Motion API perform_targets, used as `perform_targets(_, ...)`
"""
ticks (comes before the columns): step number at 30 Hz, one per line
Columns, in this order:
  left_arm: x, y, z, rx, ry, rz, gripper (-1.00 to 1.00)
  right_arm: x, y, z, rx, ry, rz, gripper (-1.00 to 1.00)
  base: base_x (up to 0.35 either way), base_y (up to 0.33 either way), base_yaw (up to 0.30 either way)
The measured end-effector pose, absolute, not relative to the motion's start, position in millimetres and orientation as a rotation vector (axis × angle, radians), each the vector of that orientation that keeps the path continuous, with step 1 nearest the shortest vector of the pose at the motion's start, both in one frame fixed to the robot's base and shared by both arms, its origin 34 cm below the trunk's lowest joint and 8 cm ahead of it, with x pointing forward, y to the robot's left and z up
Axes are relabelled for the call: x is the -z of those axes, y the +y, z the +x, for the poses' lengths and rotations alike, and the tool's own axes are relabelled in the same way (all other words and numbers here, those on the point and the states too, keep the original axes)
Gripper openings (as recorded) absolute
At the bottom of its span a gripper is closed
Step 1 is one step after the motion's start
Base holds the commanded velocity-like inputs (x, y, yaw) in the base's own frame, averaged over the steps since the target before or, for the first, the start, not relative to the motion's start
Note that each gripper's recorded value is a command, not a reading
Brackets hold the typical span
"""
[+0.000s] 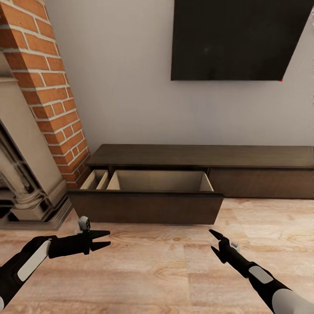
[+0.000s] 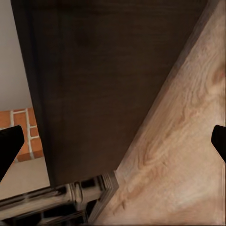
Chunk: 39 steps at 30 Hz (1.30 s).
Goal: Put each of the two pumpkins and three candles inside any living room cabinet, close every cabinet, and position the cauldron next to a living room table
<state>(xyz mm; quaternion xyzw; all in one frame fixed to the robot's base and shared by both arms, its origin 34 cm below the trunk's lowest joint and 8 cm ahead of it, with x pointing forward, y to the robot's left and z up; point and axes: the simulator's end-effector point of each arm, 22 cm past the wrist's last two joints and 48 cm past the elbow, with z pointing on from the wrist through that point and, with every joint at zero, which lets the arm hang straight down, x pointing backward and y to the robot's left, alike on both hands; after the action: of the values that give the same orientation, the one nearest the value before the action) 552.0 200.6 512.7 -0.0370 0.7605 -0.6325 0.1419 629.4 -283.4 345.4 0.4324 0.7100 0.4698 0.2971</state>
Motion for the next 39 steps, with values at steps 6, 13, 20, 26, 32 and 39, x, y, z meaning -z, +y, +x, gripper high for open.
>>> perform_targets(6,-519.8,200.6,549.5,1.797,2.204,-0.069,1.00,-344.6,-293.2,610.6,-1.210,1.967,1.055,1.00,-0.006,0.000,0.000)
perform_targets(13,-531.5,201.0,548.1,1.776,2.197,-0.038,1.00,-349.4,-294.5,592.6,-1.208,2.019,0.946,1.00,0.000,0.000,0.000)
perform_targets(20,-537.0,204.0,544.6,1.725,2.221,0.007,1.00,-353.8,-295.0,586.2,-1.209,2.029,0.949,1.00,0.000,0.000,0.000)
perform_targets(26,-546.8,204.5,543.3,1.704,2.215,0.035,1.00,-364.2,-296.7,587.9,-1.203,2.012,0.931,1.00,0.000,0.000,0.000)
perform_targets(32,-554.9,204.6,541.1,1.679,2.216,0.064,1.00,-365.5,-300.7,580.6,-1.191,2.005,0.945,1.00,0.000,0.000,-0.084)
perform_targets(39,-563.6,205.5,538.7,1.643,2.218,0.101,1.00,-377.6,-302.4,582.5,-1.188,1.985,0.929,1.00,-0.142,0.000,-0.255)
